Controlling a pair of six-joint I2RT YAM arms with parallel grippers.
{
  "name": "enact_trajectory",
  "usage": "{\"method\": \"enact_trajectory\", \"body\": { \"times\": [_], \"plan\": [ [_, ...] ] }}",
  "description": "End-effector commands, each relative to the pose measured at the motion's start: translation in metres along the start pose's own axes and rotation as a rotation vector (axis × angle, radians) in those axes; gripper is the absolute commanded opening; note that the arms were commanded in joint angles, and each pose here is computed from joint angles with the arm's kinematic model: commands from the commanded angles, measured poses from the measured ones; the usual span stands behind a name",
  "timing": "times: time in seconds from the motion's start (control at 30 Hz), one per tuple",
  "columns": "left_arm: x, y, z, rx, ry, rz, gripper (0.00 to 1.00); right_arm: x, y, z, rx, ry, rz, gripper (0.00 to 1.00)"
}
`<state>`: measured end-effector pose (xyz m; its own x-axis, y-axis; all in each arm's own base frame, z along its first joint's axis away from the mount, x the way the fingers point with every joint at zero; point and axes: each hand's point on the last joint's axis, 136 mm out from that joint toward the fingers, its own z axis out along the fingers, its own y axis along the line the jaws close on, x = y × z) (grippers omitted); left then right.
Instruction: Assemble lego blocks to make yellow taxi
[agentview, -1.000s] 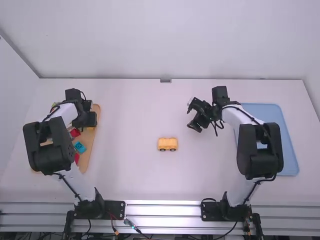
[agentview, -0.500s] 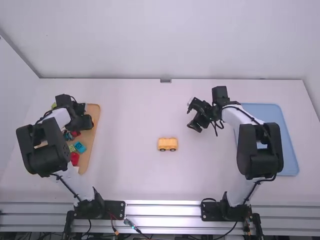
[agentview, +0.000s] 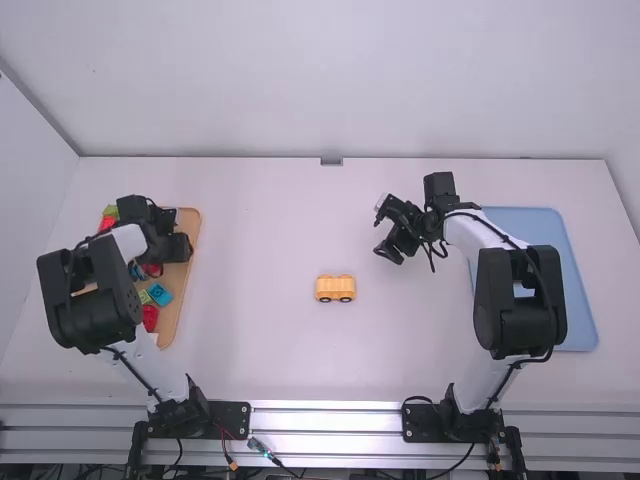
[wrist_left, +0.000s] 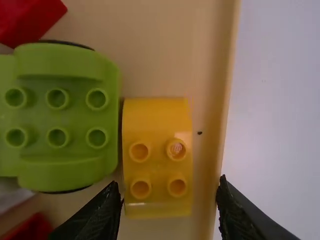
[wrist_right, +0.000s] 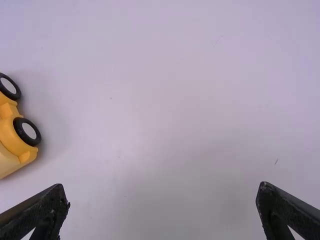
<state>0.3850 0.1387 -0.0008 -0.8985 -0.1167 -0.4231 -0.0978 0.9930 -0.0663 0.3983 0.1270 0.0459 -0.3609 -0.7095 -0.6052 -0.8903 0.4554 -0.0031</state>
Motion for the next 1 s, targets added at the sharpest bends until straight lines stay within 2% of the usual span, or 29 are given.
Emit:
{"method": "enact_trajectory", "body": {
  "times": [0.0, 0.33, 0.37, 0.47, 0.67, 0.97],
  "plan": [
    [0.005, 0.001, 0.0, -0.008, -0.006, 0.008, 0.47, -0.012, -0.002, -0.009, 0.015, -0.027, -0.013, 0.99],
    [0.009, 0.009, 0.002, -0.056, 0.002, 0.003, 0.42, -0.012, -0.002, -0.009, 0.015, -0.027, -0.013, 0.99],
    [0.007, 0.008, 0.002, -0.049, -0.005, -0.003, 0.43, -0.012, -0.002, -0.009, 0.015, -0.027, -0.013, 0.99],
    [0.0, 0.003, 0.0, 0.012, -0.042, -0.028, 0.56, -0.013, -0.003, -0.009, 0.017, -0.029, -0.014, 0.99],
    [-0.001, -0.001, 0.0, 0.036, -0.048, -0.031, 0.67, -0.015, 0.0, -0.007, 0.011, -0.029, -0.024, 0.99],
    [-0.005, 0.003, -0.001, 0.033, -0.067, -0.072, 0.69, -0.023, 0.004, -0.003, 0.01, -0.039, -0.052, 0.99]
  ]
}}
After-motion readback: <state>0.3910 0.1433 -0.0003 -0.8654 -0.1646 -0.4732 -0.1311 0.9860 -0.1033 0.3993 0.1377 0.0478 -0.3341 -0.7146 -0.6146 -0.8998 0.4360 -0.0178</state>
